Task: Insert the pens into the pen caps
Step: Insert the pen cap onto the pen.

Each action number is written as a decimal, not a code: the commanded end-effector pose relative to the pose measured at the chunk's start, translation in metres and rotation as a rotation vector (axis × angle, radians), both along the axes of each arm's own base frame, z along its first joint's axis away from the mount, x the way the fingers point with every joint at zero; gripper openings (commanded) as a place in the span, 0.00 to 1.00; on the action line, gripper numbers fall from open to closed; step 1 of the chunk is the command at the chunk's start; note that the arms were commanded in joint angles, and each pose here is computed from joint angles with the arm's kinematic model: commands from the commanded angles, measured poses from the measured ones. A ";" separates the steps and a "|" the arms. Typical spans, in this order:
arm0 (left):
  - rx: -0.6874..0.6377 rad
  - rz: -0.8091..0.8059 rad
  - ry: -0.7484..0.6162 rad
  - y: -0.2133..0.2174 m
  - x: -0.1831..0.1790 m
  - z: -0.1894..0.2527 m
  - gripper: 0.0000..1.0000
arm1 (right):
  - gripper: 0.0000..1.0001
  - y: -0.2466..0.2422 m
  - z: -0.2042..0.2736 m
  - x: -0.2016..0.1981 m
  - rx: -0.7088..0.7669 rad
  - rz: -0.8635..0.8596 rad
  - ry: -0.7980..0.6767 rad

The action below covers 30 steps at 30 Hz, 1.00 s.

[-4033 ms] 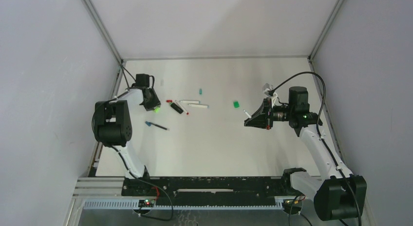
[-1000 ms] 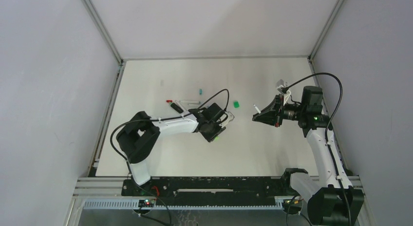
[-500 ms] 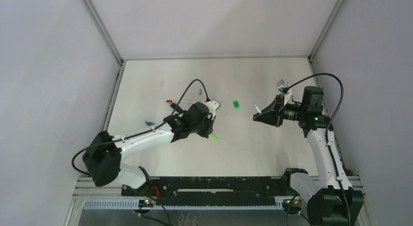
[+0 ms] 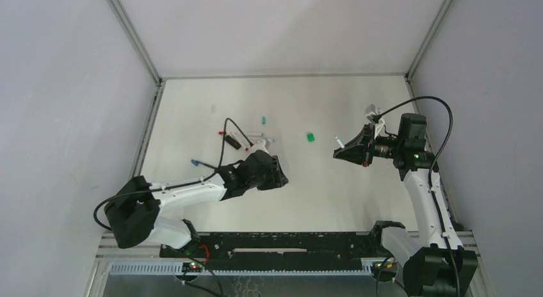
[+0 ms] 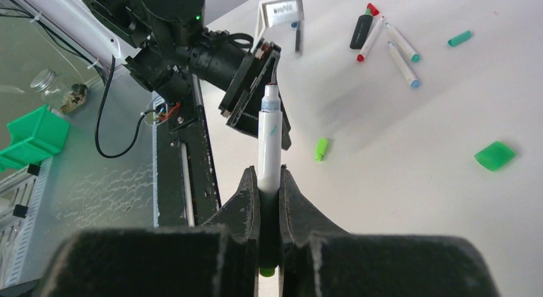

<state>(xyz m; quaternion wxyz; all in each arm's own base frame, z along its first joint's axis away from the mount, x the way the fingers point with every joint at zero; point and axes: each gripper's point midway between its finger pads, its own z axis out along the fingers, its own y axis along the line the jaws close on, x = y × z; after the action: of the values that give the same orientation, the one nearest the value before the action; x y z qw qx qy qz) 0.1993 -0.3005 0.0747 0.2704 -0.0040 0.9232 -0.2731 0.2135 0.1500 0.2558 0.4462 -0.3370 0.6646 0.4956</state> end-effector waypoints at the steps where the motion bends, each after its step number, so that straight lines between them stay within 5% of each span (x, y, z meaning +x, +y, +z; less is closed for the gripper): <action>1: -0.172 0.362 0.053 0.007 0.021 0.017 0.60 | 0.00 0.000 0.016 -0.003 0.001 0.017 -0.071; 6: -0.064 0.546 0.138 0.016 0.031 0.026 0.61 | 0.00 0.000 0.017 -0.004 0.003 0.019 -0.071; 30: 0.148 0.553 0.379 -0.013 0.036 -0.038 0.53 | 0.00 0.000 0.018 -0.006 0.005 0.021 -0.077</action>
<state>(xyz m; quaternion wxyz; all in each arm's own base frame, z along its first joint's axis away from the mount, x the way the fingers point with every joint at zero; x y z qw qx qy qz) 0.2298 -0.3089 0.0330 0.1658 -0.2714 0.9412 -0.1141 0.2106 0.1505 0.2577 0.4486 -0.3414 0.6608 0.4955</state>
